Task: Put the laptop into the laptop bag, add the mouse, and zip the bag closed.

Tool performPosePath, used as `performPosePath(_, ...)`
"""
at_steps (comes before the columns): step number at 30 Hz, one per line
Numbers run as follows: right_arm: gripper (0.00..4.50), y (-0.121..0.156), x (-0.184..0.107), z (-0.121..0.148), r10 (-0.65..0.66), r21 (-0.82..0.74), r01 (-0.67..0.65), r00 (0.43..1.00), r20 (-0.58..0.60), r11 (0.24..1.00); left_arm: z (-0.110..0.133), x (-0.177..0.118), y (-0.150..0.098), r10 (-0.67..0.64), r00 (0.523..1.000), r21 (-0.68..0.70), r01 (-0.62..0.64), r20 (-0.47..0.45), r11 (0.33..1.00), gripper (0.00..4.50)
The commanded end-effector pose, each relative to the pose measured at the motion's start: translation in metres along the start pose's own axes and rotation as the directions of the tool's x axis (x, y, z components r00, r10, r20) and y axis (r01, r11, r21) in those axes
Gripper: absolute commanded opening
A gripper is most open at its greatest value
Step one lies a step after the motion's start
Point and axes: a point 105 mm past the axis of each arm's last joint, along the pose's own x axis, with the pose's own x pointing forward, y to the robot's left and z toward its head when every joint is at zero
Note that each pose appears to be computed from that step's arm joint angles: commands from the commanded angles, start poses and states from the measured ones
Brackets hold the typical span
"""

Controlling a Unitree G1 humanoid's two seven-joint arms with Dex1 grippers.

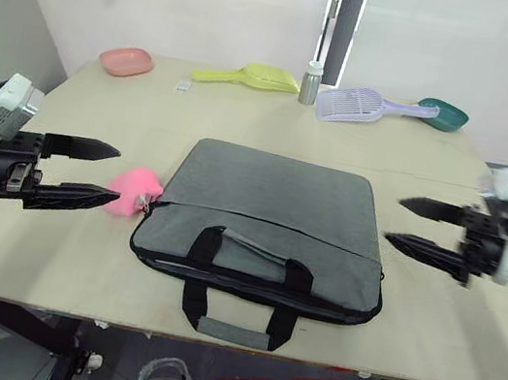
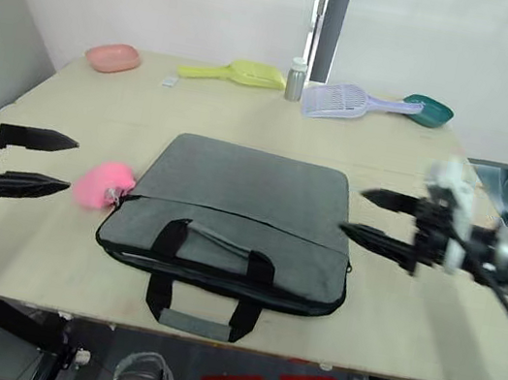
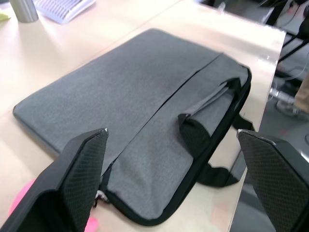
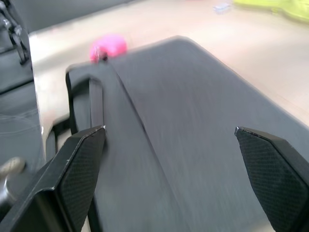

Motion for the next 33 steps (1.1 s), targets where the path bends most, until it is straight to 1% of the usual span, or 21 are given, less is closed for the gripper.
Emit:
performPosePath(1, 3.95, 0.014, 0.042, 0.002, 0.058, -0.011, -0.058, 0.998, -0.021, 0.998, -0.017, -0.020, 0.005, 0.081, 0.997, -0.034, -0.082, -0.005, 0.996, 4.50)
performPosePath(4, 2.91, 0.027, 0.068, 0.004, 0.147, 0.009, -0.146, 0.989, -0.021, 0.989, -0.034, -0.040, 0.010, 0.172, 0.985, -0.091, -0.172, -0.013, 0.981, 4.50)
performPosePath(6, 2.26, 0.030, 0.083, 0.004, 0.169, 0.006, -0.169, 0.985, -0.033, 0.986, -0.040, -0.051, 0.008, 0.211, 0.977, -0.113, -0.210, -0.010, 0.971, 4.50)
performPosePath(8, 1.51, 0.037, 0.095, -0.003, 0.215, -0.006, -0.216, 0.974, -0.072, 0.976, -0.041, -0.056, 0.002, 0.226, 0.974, -0.130, -0.224, 0.006, 0.966, 4.50)
performPosePath(9, 1.24, 0.040, 0.099, -0.007, 0.233, -0.011, -0.235, 0.968, -0.090, 0.972, -0.042, -0.057, -0.001, 0.226, 0.974, -0.134, -0.223, 0.009, 0.966, 4.50)
performPosePath(12, 0.16, 0.045, 0.115, -0.025, 0.258, -0.023, -0.266, 0.952, -0.163, 0.964, -0.047, -0.061, -0.010, 0.228, 0.974, -0.151, -0.226, 0.001, 0.962, 4.50)
performPosePath(13, 0.05, 0.045, 0.119, -0.029, 0.258, -0.028, -0.267, 0.950, -0.178, 0.963, -0.048, -0.062, -0.012, 0.231, 0.973, -0.154, -0.228, -0.001, 0.961, 4.50)
performPosePath(14, 0.05, 0.043, 0.125, -0.036, 0.248, -0.043, -0.262, 0.946, -0.209, 0.964, -0.049, -0.063, -0.012, 0.237, 0.972, -0.154, -0.234, -0.002, 0.960, 4.50)
performPosePath(16, 0.05, 0.033, 0.139, -0.055, 0.181, -0.089, -0.215, 0.939, -0.291, 0.972, -0.047, -0.063, -0.012, 0.247, 0.969, -0.150, -0.243, 0.007, 0.958, 4.50)
performPosePath(17, 0.05, 0.033, 0.142, -0.062, 0.182, -0.121, -0.232, 0.927, -0.329, 0.965, -0.046, -0.063, -0.012, 0.249, 0.968, -0.147, -0.245, 0.012, 0.958, 4.50)
performPosePath(21, 0.05, 0.044, 0.146, -0.079, 0.235, -0.161, -0.320, 0.886, -0.399, 0.934, -0.042, -0.061, -0.011, 0.243, 0.970, -0.138, -0.238, 0.026, 0.961, 4.50)
performPosePath(24, 0.05, 0.052, 0.144, -0.092, 0.274, -0.185, -0.390, 0.848, -0.455, 0.902, -0.045, -0.067, -0.008, 0.242, 0.970, -0.142, -0.235, 0.035, 0.962, 4.50)
performPosePath(26, 0.05, 0.049, 0.145, -0.102, 0.254, -0.204, -0.396, 0.830, -0.496, 0.895, -0.046, -0.069, -0.007, 0.240, 0.970, -0.141, -0.233, 0.036, 0.962, 4.50)
performPosePath(30, 0.05, 0.050, 0.147, -0.113, 0.248, -0.227, -0.425, 0.802, -0.544, 0.876, -0.045, -0.070, -0.005, 0.240, 0.970, -0.137, -0.232, 0.040, 0.963, 4.50)
performPosePath(33, 0.05, 0.037, 0.151, -0.123, 0.167, -0.269, -0.386, 0.791, -0.588, 0.883, -0.042, -0.071, 0.006, 0.287, 0.955, -0.156, -0.273, 0.074, 0.949, 4.50)
